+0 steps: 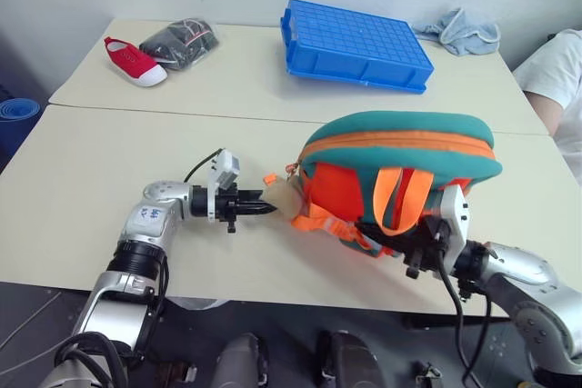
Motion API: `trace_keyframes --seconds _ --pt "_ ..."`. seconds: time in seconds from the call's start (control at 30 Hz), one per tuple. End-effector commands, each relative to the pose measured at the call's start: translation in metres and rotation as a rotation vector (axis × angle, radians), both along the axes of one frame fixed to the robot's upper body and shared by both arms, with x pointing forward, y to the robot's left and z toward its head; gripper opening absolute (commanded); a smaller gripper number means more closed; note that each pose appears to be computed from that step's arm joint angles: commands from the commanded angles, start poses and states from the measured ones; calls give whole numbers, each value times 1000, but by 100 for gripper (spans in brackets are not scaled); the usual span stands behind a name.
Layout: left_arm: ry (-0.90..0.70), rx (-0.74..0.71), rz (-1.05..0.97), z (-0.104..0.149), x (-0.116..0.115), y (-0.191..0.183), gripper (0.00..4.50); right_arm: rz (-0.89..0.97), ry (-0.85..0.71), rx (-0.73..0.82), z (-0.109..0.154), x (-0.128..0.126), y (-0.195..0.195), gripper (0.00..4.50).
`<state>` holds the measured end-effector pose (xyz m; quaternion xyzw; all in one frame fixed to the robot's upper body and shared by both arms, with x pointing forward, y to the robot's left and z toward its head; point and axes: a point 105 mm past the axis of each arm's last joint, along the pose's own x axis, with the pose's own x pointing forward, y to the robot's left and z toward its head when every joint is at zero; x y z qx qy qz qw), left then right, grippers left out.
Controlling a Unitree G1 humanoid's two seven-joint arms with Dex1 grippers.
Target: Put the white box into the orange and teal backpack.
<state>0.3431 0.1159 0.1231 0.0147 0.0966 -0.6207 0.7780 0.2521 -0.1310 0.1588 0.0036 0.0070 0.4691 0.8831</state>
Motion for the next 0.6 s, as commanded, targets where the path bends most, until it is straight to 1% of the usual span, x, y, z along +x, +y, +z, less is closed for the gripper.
trace_keyframes --seconds 0.03,0.07,0.13,0.17,0.23,0.27,0.33,0.4,0.43,0.53,0.6 --pt "-60 0 29 8 0 10 167 -79 -112 -56 4 13 -11 67" --pt "-77 13 36 9 -1 14 202 -87 -137 -58 5 14 -12 99" --pt "-115 48 40 11 -4 24 250 -84 -166 -58 7 11 -15 153" --pt "-135 63 41 14 -6 30 289 -82 -174 -64 7 8 -18 192" --pt "-173 88 46 19 -11 42 345 -92 -209 -90 11 -1 -29 253" --pt "-200 107 49 20 -16 49 379 -107 -226 -100 14 -8 -38 292" --pt "-194 139 53 18 -28 62 441 -133 -238 -140 14 -20 -55 358" --pt "-219 159 71 15 -41 75 450 -164 -214 -183 8 -32 -76 427" --pt "-251 167 86 13 -47 82 450 -188 -208 -220 5 -37 -90 446" --pt "-302 169 125 13 -56 92 450 -224 -215 -309 0 -44 -116 446" --pt "-334 204 206 12 -57 104 450 -277 -269 -427 -2 -44 -145 446"
